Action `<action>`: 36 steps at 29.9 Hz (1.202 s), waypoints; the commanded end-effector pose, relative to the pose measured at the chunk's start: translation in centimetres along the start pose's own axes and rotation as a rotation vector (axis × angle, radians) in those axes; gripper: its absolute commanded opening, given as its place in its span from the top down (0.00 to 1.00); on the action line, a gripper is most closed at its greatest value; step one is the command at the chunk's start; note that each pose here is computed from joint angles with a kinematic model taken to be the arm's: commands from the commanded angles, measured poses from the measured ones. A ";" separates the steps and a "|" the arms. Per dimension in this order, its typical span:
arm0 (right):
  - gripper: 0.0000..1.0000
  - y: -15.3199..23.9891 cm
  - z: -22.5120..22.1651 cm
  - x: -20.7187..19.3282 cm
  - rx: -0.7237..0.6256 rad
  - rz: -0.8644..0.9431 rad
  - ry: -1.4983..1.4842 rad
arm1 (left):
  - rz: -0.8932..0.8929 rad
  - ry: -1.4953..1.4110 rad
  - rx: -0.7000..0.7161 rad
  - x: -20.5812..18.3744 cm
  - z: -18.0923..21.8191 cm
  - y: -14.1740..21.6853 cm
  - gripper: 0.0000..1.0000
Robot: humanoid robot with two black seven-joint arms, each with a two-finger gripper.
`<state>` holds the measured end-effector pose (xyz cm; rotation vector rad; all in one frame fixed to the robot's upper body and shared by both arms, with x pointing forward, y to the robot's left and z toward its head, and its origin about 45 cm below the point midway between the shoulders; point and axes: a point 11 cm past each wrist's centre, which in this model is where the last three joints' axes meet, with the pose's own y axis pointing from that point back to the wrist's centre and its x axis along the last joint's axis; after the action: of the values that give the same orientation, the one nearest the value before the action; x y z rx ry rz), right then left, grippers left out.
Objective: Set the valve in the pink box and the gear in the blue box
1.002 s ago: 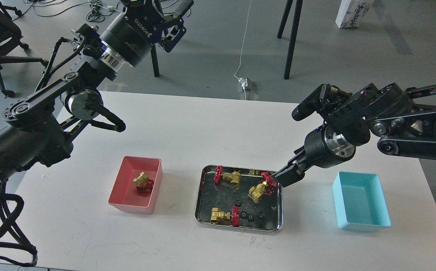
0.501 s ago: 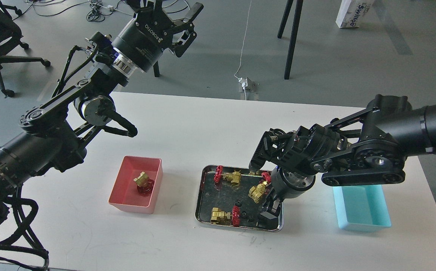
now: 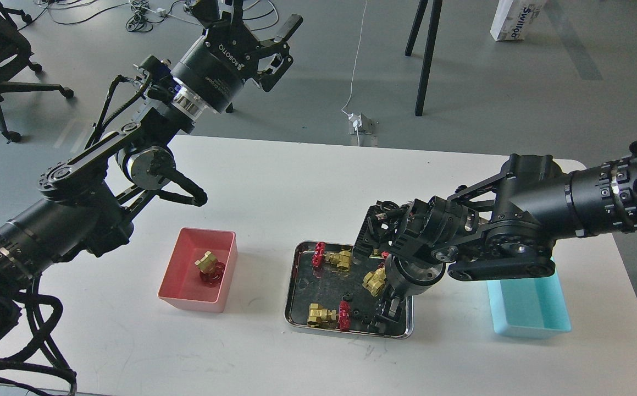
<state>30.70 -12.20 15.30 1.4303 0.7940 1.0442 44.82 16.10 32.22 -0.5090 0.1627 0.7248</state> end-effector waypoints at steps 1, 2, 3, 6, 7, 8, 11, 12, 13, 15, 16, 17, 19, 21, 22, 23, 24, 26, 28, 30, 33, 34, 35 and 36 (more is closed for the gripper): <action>0.49 -0.5 -0.1 -0.7 0.005 -0.019 -0.004 | 0.003 -0.004 0.001 0.2 0.1 0.1 0.14; 0.49 -0.6 -0.2 -0.8 0.007 -0.021 -0.005 | 0.004 -0.003 0.001 0.2 0.1 0.1 0.14; 0.49 -0.7 -0.3 -0.9 0.011 -0.022 -0.007 | 0.004 -0.002 0.001 0.2 0.1 0.1 0.14; 0.49 -1.2 -0.6 -1.1 0.019 -0.029 -0.009 | 0.007 0.000 0.002 0.2 -0.1 0.2 0.14; 0.49 -1.3 -0.6 -1.2 0.021 -0.030 -0.012 | 0.006 -0.001 0.003 0.2 -0.1 0.2 0.13; 0.49 -1.4 -0.8 -1.2 0.024 -0.031 -0.011 | 0.008 0.001 0.003 0.2 -0.1 0.2 0.13; 0.49 -1.4 -0.8 -1.2 0.025 -0.031 -0.011 | 0.011 0.001 0.006 0.3 -0.2 0.4 0.13; 0.49 -1.5 -0.8 -1.2 0.026 -0.032 -0.012 | 0.012 0.000 0.006 0.4 -0.2 0.4 0.13; 0.49 -1.6 -0.9 -1.3 0.028 -0.033 -0.014 | 0.012 0.000 0.006 0.4 -0.2 0.4 0.13; 0.49 -1.9 -0.6 -1.2 0.020 -0.033 -0.021 | 0.012 0.000 0.006 0.4 -0.2 0.4 0.13; 0.49 -2.0 -0.6 -1.1 0.019 -0.032 -0.021 | 0.012 0.000 0.006 0.4 -0.2 0.4 0.13; 0.49 -2.2 -0.6 -1.0 0.018 -0.032 -0.021 | 0.011 0.001 0.006 0.3 -0.2 0.4 0.13; 0.49 -2.4 -0.6 -0.9 0.016 -0.031 -0.024 | 0.013 0.001 0.007 0.4 -0.3 0.4 0.13; 0.49 -2.5 -0.6 -0.7 0.013 -0.028 -0.022 | 0.015 0.002 0.008 0.4 -0.4 0.5 0.13; 0.49 -2.5 -0.6 -0.7 0.012 -0.028 -0.022 | 0.017 0.005 0.010 0.4 -0.5 0.7 0.13; 0.49 -2.5 -0.7 -0.6 0.015 -0.028 -0.019 | 0.019 0.007 0.012 0.5 -0.7 0.8 0.13; 0.49 -2.6 -0.9 -0.5 0.017 -0.028 -0.015 | 0.021 0.008 0.013 0.5 -0.7 0.8 0.13; 0.49 -2.7 -1.1 -0.3 0.020 -0.028 -0.010 | 0.020 0.009 0.013 0.5 -0.8 0.9 0.12; 0.49 -2.9 -1.2 -0.4 0.025 -0.030 -0.012 | 0.023 0.008 0.014 0.6 -0.8 0.9 0.12; 0.49 -3.0 -1.4 -0.5 0.030 -0.032 -0.013 | 0.020 0.009 0.013 0.5 -0.8 0.9 0.12; 0.49 -3.2 -1.2 -0.6 0.026 -0.032 -0.019 | 0.022 0.009 0.014 0.5 -0.8 0.9 0.12; 0.49 -3.3 -1.1 -0.7 0.024 -0.034 -0.024 | 0.022 0.009 0.014 0.5 -0.8 0.9 0.12; 0.49 -3.5 -1.1 -0.8 0.026 -0.036 -0.029 | 0.022 0.009 0.014 0.5 -0.8 0.9 0.12; 0.49 -3.7 -1.1 -0.9 0.026 -0.037 -0.032 | 0.020 0.009 0.013 0.5 -0.8 0.9 0.12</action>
<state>29.65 -11.93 11.92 1.4436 0.8157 0.9942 44.63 16.58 31.07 -0.4985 0.1811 0.7413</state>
